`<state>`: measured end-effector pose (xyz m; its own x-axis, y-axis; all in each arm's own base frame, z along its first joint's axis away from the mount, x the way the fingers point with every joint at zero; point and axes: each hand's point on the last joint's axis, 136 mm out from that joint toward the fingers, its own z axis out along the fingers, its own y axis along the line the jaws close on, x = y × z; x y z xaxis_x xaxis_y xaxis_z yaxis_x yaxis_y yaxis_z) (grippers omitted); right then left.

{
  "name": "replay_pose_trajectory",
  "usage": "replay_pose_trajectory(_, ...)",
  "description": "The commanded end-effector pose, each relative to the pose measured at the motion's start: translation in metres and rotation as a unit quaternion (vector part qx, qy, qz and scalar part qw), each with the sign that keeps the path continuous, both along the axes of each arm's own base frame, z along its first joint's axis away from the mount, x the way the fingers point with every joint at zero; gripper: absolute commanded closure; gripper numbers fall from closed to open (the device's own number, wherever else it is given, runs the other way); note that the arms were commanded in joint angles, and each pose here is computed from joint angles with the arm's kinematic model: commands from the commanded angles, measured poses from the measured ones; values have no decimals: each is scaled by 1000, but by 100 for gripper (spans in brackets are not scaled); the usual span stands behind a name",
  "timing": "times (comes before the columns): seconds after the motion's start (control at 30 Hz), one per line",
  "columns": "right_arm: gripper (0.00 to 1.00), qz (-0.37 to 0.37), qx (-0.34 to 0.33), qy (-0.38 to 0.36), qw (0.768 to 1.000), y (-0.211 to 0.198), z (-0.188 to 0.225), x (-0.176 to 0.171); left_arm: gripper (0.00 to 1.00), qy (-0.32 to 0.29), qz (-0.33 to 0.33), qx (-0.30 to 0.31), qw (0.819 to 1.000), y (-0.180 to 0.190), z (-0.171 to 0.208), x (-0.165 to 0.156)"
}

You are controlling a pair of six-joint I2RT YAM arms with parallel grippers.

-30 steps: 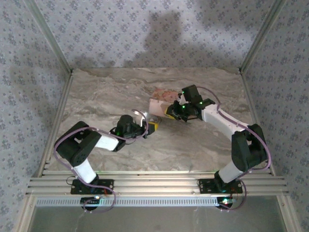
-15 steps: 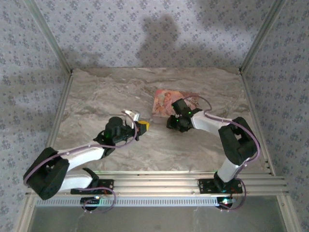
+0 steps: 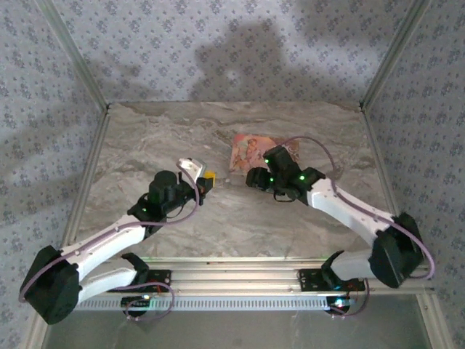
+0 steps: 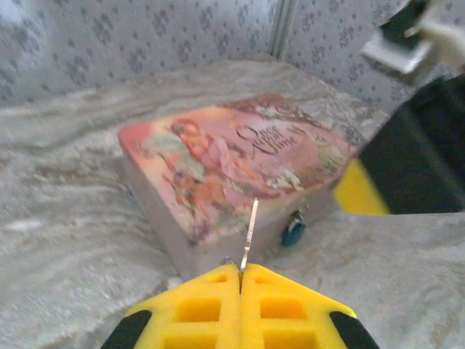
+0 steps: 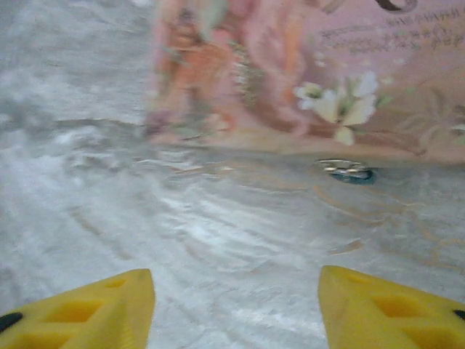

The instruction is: Unlock the padlock with the key

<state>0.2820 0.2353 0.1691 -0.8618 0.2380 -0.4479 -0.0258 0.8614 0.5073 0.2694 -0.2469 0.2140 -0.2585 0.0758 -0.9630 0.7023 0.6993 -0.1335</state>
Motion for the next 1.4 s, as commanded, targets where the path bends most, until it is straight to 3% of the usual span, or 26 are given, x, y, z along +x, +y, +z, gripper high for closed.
replay_pose_trajectory(0.0, 45, -15, 55, -25, 998, 14, 51, -4, 100, -57, 6, 30, 998, -4, 24, 5)
replay_pose_trajectory(0.2, 45, 2, 125, -45, 991, 57, 109, -4, 100, -104, -1, 73, 992, -25, 40, -3)
replay_pose_trajectory(0.37, 51, -10, 170, -35, 985, 76, 115, 2, 100, -124, 11, 76, 989, -32, 50, -5)
replay_pose_trajectory(0.57, 61, -19, 173, -37, 984, 77, 117, 6, 100, -131, 13, 76, 988, -34, 55, -8)
replay_pose_trajectory(1.0, 65, -24, 175, -18, 984, 86, 106, 5, 100, -145, 12, 91, 985, -40, 58, -10)
replay_pose_trajectory(1.2, 80, -25, 173, -12, 985, 89, 102, 6, 100, -148, 10, 99, 984, -41, 55, -13)
replay_pose_trajectory(1.3, 96, -28, 169, -12, 985, 87, 101, 7, 100, -149, 10, 101, 984, -41, 54, -14)
replay_pose_trajectory(1.37, 100, -29, 165, -12, 986, 86, 100, 8, 100, -150, 8, 105, 983, -40, 51, -15)
